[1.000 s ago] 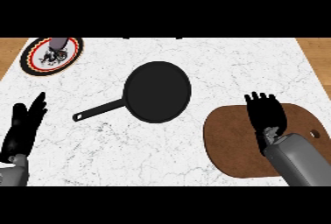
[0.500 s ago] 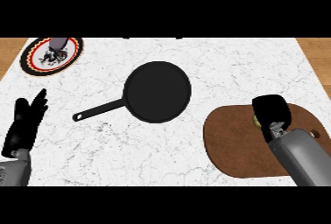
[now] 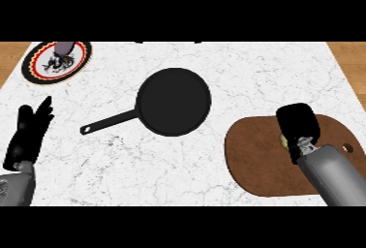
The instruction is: Pick the squash from the cutting board and place it in the pan
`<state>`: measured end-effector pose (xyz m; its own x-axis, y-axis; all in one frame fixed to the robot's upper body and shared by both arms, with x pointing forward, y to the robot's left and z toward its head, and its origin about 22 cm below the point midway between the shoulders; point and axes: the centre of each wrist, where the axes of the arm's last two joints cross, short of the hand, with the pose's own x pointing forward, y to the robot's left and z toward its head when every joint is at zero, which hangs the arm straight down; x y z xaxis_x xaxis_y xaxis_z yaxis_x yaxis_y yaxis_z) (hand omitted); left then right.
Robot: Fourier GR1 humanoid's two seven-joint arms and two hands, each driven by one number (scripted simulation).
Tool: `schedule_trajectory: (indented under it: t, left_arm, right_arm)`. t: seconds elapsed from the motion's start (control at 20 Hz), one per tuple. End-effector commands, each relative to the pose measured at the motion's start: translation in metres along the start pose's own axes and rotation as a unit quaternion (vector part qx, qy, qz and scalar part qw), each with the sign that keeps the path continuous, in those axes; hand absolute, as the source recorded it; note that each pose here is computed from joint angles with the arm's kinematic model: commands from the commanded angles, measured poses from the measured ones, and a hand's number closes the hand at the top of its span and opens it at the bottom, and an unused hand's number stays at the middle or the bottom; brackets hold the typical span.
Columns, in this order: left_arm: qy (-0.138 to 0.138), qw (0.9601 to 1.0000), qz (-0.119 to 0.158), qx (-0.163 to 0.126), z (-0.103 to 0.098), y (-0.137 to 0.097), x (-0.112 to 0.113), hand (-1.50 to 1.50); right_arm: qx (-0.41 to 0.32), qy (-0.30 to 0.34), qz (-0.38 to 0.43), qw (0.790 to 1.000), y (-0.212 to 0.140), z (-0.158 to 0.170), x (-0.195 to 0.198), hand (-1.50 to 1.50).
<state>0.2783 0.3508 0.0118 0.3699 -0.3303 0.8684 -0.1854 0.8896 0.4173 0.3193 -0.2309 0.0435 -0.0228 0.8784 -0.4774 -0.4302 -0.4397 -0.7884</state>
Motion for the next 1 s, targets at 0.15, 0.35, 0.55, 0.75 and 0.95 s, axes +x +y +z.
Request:
schedule_trajectory:
  t: [0.15, 0.35, 0.55, 0.75, 0.95]
  left_arm:
    - [0.018, 0.9997, 0.000, 0.019, 0.010, -0.003, -0.023, 0.00]
    - [0.035, 0.9989, 0.009, 0.030, 0.013, 0.016, -0.027, 0.00]
    - [0.026, 0.9994, 0.000, 0.023, 0.012, 0.011, -0.024, 0.00]
    - [0.018, 0.9997, -0.002, 0.018, 0.007, 0.018, -0.013, 0.00]
    - [0.011, 0.9999, 0.002, -0.003, 0.009, -0.003, -0.013, 0.00]
  right_arm:
    - [0.017, 0.083, -0.201, 0.976, 0.007, 0.036, 0.045, 1.50]
    - [0.043, 0.162, -0.345, 0.923, 0.015, 0.068, 0.076, 1.50]
    - [-0.098, 0.188, -0.399, 0.892, -0.021, 0.125, 0.094, 1.50]
    - [-0.246, 0.179, -0.429, 0.850, -0.043, 0.168, 0.105, 1.50]
    - [-0.286, 0.192, -0.423, 0.838, -0.061, 0.208, 0.124, 1.50]
